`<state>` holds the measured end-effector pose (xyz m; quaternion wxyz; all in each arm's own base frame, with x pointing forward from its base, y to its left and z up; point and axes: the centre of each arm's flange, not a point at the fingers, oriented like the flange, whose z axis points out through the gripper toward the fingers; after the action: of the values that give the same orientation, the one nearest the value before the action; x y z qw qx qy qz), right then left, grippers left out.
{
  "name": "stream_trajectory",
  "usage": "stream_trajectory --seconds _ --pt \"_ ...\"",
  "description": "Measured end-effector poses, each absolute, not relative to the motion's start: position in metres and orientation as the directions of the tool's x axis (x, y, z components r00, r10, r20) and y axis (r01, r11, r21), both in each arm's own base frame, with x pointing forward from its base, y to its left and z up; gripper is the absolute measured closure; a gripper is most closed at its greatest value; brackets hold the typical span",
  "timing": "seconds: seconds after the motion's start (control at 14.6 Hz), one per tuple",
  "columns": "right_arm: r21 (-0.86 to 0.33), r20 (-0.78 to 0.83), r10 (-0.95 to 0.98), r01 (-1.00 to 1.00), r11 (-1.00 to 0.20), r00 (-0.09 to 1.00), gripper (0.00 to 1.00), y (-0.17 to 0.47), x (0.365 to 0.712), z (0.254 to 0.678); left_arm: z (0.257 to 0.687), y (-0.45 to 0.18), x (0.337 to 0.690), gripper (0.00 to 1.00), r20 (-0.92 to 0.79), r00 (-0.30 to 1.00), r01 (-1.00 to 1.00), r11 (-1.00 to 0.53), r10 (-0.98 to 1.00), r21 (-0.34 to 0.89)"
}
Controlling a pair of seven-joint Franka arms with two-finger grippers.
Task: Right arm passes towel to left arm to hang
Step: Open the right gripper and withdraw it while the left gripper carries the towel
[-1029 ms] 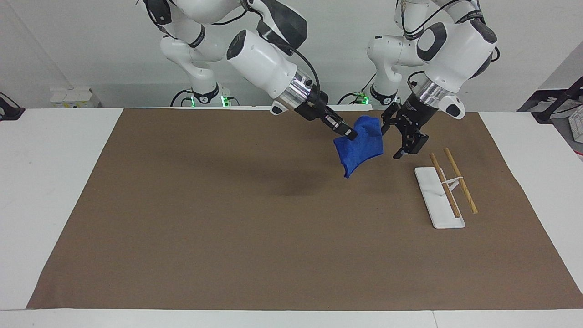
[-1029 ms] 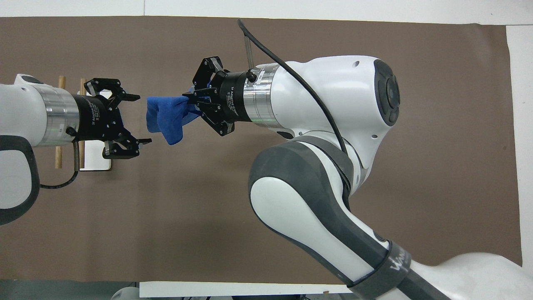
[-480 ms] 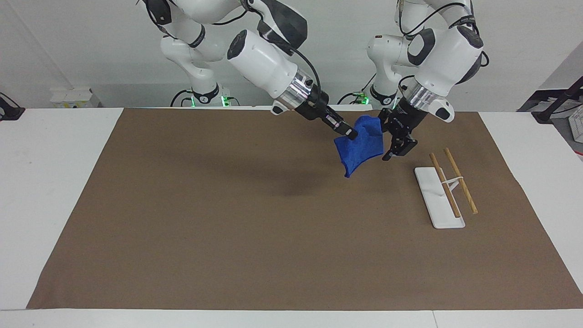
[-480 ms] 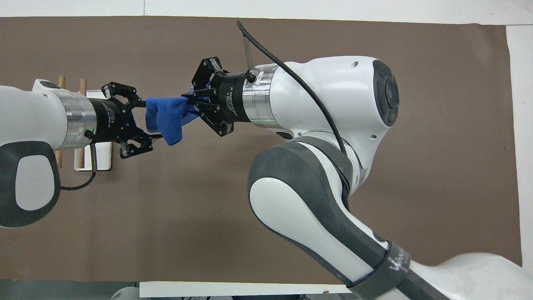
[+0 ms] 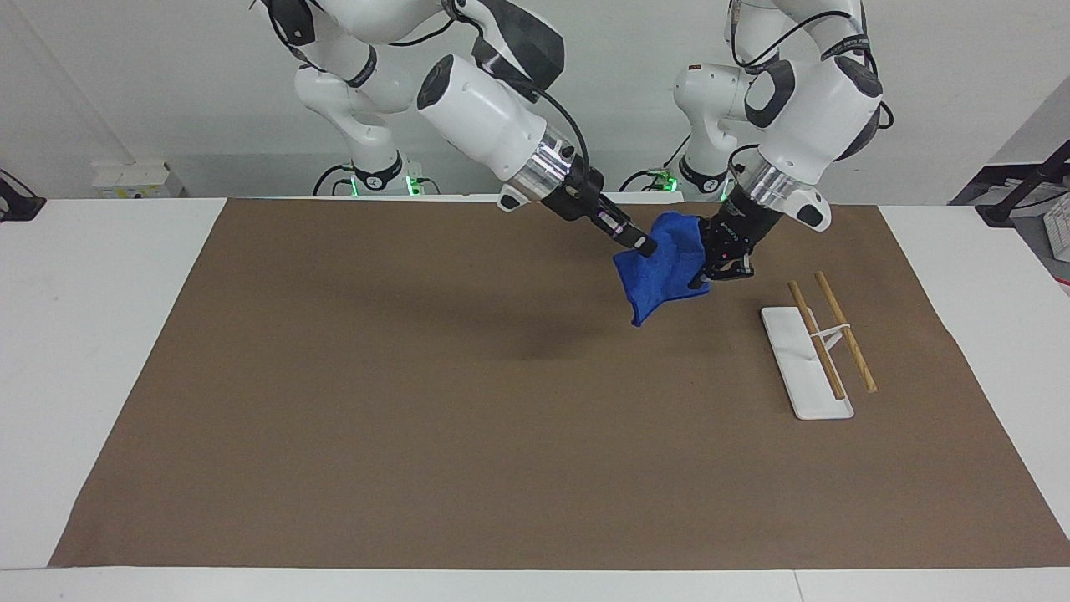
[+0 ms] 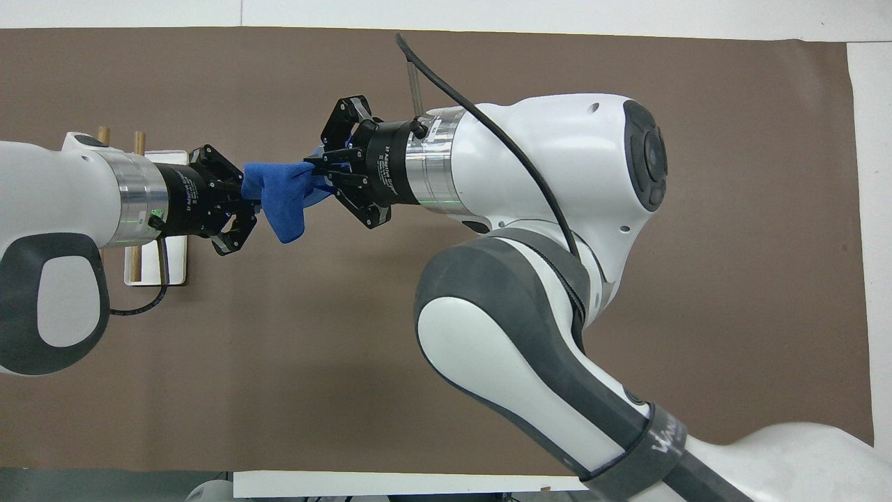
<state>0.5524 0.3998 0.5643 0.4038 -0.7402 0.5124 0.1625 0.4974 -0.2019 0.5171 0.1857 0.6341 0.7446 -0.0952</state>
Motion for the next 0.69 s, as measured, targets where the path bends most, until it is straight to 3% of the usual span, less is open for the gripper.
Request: stream_trajectory --seconds 0.34,0.48,0.69 --pt "-0.429 -0.655 -0.627 -0.891 -0.15 0.422 0.94 0.4 0.5523 0.5637 0.5172 -0.2022 0.4973 0.98 -0.397 -0.126 0.98 0.177 0.909 0.094" --pt "-0.424 -0.656 -0.627 -0.892 -0.155 0.421 0.79 0.4003 0.552 0.5625 0.5172 -0.2023 0.4973 0.98 -0.397 -0.126 0.98 0.177 0.909 0.094" --pt "-0.43 -0.648 -0.629 -0.888 -0.163 0.429 0.44 0.4001 0.5521 0.5624 0.5183 -0.2023 0.498 0.98 -0.397 -0.103 0.981 0.158 0.912 0.109"
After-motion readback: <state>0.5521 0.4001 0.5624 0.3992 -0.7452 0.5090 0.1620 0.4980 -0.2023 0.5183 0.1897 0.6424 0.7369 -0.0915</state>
